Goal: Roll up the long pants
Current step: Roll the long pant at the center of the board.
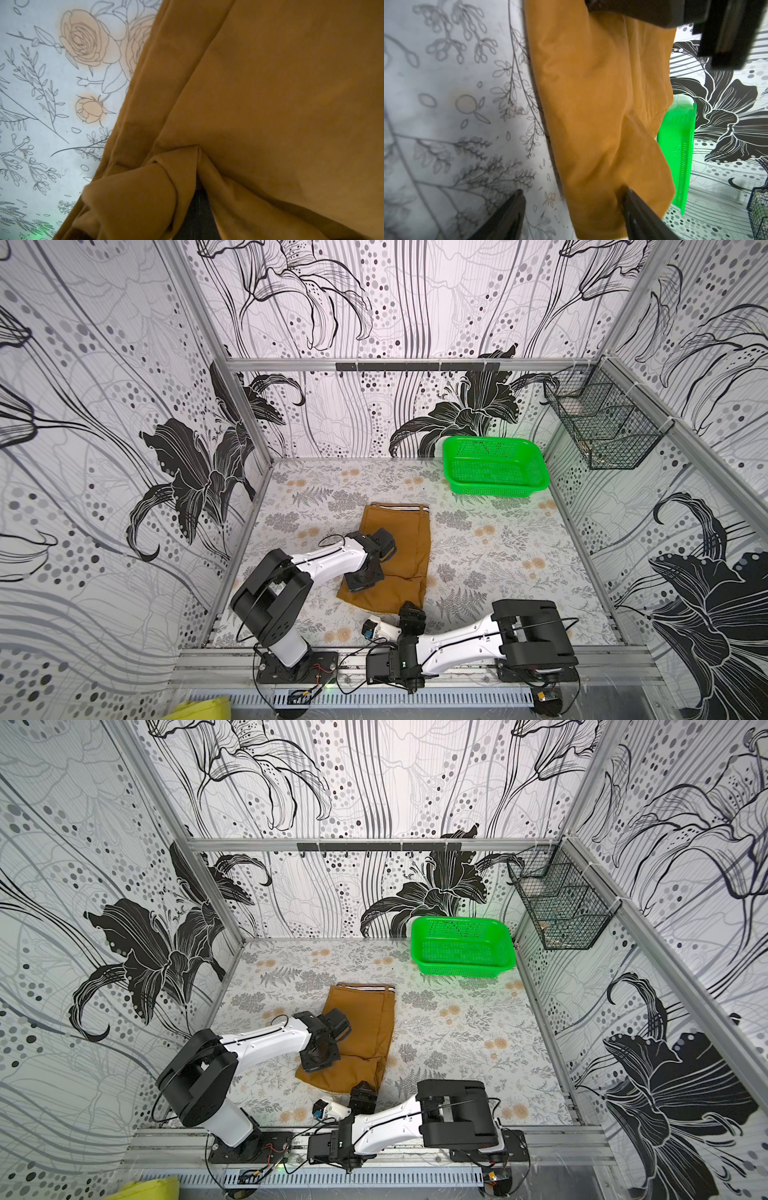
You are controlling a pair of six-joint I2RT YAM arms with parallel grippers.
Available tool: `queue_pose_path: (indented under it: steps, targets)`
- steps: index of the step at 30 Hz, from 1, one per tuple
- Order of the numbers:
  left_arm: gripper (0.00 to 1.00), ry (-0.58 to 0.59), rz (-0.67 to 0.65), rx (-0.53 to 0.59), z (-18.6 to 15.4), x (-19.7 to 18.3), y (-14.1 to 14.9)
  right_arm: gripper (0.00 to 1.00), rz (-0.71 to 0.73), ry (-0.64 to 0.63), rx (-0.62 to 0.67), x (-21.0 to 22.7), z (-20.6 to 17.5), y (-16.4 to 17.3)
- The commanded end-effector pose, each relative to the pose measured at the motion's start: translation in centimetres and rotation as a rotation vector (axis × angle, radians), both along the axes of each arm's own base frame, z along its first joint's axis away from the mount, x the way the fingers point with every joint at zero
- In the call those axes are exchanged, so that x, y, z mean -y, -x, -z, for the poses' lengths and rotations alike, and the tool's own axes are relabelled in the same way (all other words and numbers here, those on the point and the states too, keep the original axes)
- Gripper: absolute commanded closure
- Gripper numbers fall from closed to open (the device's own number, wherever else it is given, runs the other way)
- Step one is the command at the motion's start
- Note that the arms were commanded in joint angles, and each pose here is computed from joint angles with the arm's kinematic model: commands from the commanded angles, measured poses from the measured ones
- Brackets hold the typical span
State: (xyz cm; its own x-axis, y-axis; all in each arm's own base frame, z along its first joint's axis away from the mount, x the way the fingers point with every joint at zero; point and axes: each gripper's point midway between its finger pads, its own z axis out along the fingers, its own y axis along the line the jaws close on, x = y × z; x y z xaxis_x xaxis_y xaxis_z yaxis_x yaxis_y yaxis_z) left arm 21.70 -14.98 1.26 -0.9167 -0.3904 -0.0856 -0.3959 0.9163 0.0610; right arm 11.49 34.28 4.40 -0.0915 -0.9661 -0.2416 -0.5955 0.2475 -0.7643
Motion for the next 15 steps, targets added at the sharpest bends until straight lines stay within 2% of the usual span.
queue_pose_path:
  steps: [1, 6, 9, 13, 15]
  targets:
    - [1.00, 0.061, -0.015, -0.004, 5.5, 0.9, -0.3, 0.28, 0.026, 0.037, 0.019, 0.3, 1.9, -1.1]
    - [1.00, 0.063, -0.028, -0.002, 5.5, 0.9, -0.2, 0.77, 0.046, 0.043, -0.045, 1.0, 3.8, -2.2]
    - [1.00, 0.061, -0.032, 0.002, 5.3, 0.9, -0.3, 1.00, 0.049, 0.054, -0.110, 1.2, 4.7, -2.4]
    - [1.00, 0.054, -0.051, 0.036, 4.5, 0.6, -0.7, 1.00, 0.030, 0.029, -0.250, 1.0, 5.4, -1.4]
    - [1.00, 0.057, -0.052, 0.087, 3.4, 0.6, -1.6, 1.00, 0.019, -0.010, -0.353, 0.8, 5.5, -0.5]
